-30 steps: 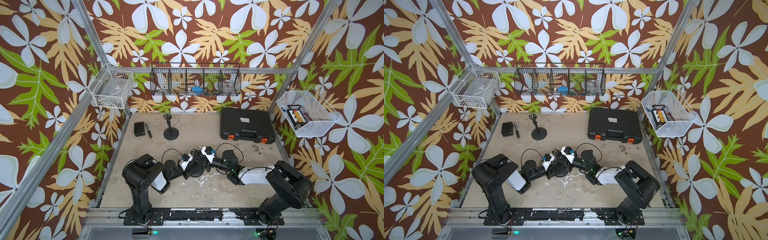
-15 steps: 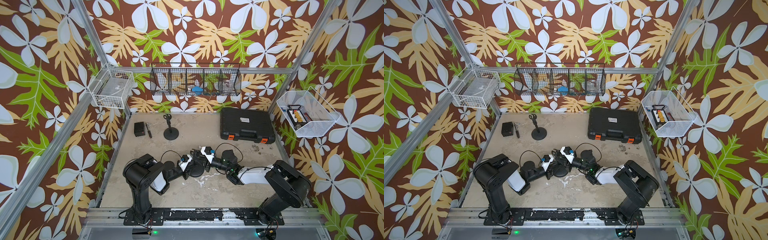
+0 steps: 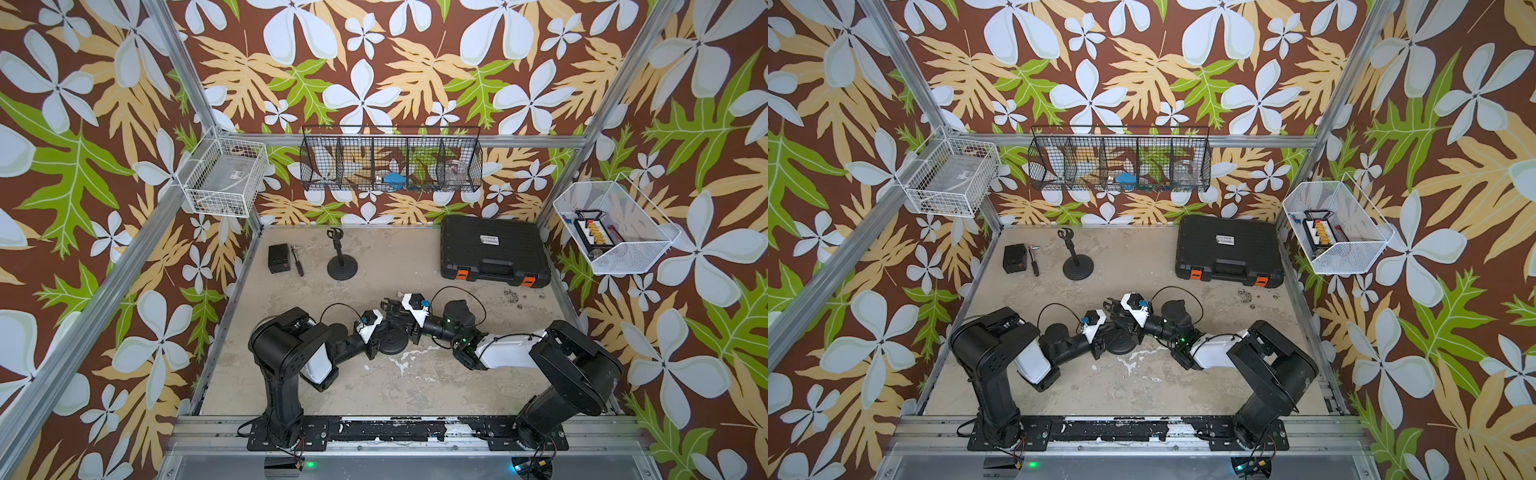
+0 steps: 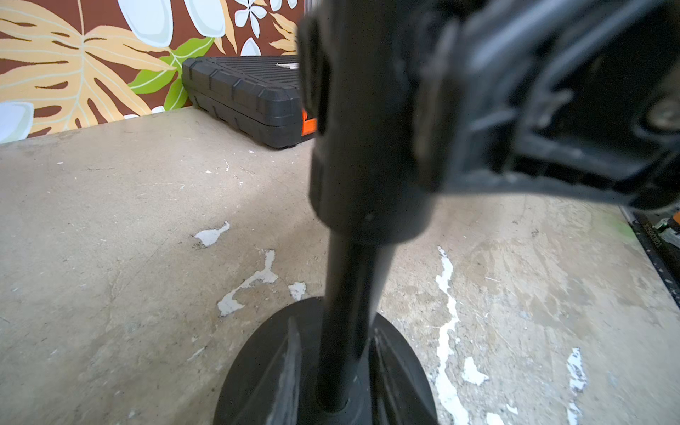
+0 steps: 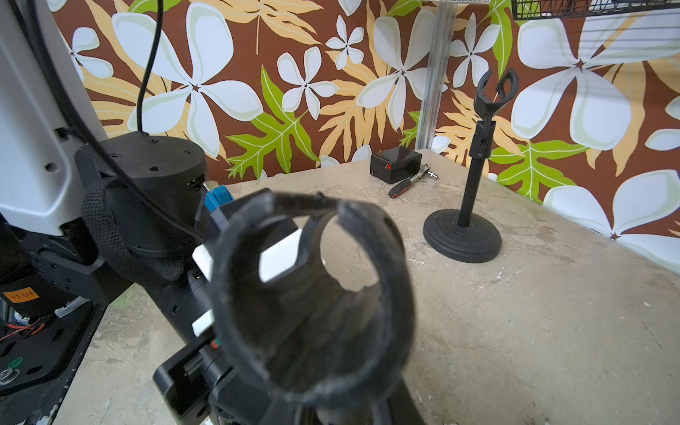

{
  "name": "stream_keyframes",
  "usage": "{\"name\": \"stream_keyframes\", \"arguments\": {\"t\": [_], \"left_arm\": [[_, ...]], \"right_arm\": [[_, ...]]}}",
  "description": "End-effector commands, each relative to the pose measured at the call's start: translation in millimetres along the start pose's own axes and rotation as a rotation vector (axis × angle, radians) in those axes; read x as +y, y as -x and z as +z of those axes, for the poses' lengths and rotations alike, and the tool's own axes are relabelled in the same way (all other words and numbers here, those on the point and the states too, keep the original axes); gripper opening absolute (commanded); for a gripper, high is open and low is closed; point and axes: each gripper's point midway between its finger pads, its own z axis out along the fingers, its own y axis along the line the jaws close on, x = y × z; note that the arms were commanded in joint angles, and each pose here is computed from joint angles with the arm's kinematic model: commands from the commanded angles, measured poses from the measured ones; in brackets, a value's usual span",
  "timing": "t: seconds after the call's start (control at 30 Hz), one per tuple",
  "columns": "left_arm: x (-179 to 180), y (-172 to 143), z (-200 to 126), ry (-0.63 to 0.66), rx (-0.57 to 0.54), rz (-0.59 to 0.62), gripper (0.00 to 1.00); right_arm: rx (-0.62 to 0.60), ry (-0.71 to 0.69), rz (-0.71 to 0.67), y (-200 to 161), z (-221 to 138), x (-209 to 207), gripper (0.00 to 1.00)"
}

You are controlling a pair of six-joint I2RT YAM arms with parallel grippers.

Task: Assemble a microphone stand
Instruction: Hold the microphone stand pole at the microphone stand base.

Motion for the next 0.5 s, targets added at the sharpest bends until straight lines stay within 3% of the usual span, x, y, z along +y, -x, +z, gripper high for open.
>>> {"name": "stream_keyframes", "arguments": {"t": [0.0, 0.47], "left_arm": [[1.6, 5.4, 0.5, 0.004, -0.024, 0.025, 0.33], [3.3, 0.5, 4.9, 0.003, -0.015, 0.025, 0.27]], "right_arm": [[0.124, 0.061, 0.107, -34.0, -1.6, 13.3, 0.02], [0.125, 0.065, 0.106, -36.6, -1.8, 14.2, 0.02]]}}
